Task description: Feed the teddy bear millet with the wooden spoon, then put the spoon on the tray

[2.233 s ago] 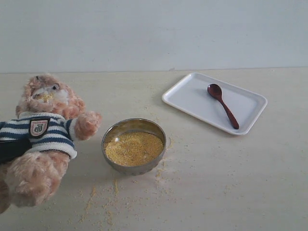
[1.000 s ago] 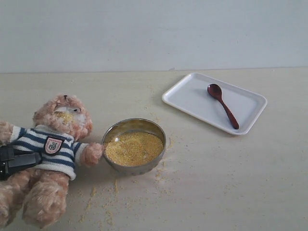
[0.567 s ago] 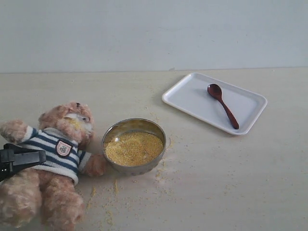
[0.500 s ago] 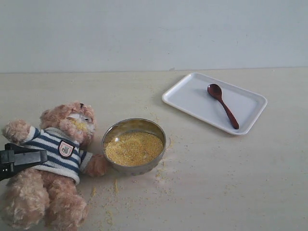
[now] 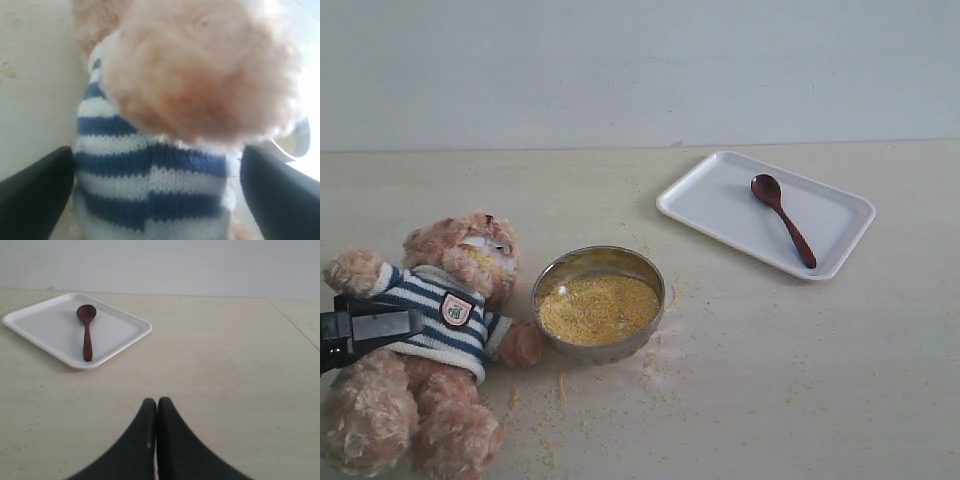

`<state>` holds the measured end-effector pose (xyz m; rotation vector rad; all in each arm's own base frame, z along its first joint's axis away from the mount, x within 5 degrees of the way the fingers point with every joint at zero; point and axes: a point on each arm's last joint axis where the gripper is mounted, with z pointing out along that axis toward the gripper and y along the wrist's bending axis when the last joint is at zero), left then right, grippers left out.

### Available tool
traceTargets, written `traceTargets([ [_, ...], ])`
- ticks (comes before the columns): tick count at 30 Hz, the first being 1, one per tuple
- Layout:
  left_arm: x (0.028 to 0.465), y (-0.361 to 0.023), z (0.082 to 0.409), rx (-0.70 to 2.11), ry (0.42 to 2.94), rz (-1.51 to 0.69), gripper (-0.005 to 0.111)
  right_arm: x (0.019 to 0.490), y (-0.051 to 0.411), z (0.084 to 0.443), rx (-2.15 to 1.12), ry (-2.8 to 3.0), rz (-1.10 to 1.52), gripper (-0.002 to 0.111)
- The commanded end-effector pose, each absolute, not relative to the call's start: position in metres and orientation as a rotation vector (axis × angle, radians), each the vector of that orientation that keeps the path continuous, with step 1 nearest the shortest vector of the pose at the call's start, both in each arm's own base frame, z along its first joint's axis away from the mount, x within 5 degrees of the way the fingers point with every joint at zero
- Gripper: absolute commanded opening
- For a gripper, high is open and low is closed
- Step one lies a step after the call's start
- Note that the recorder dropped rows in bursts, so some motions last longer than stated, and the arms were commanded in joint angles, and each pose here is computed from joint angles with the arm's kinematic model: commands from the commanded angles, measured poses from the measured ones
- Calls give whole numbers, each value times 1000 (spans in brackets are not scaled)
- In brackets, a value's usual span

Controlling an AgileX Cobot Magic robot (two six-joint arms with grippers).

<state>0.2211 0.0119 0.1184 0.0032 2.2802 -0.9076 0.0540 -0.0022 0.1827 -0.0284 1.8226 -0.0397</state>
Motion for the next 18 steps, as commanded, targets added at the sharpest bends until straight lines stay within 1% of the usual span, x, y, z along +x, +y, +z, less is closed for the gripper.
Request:
traceTargets([
  [1, 225, 10, 121, 24, 2251, -921, 98, 54, -3, 183, -28, 1814, -50, 0],
  [9, 229, 12, 123, 30, 2241, -913, 99, 54, -3, 183, -28, 1814, -50, 0],
  [18, 230, 14, 127, -27, 2243, -920, 99, 54, -3, 183, -28, 1814, -50, 0],
])
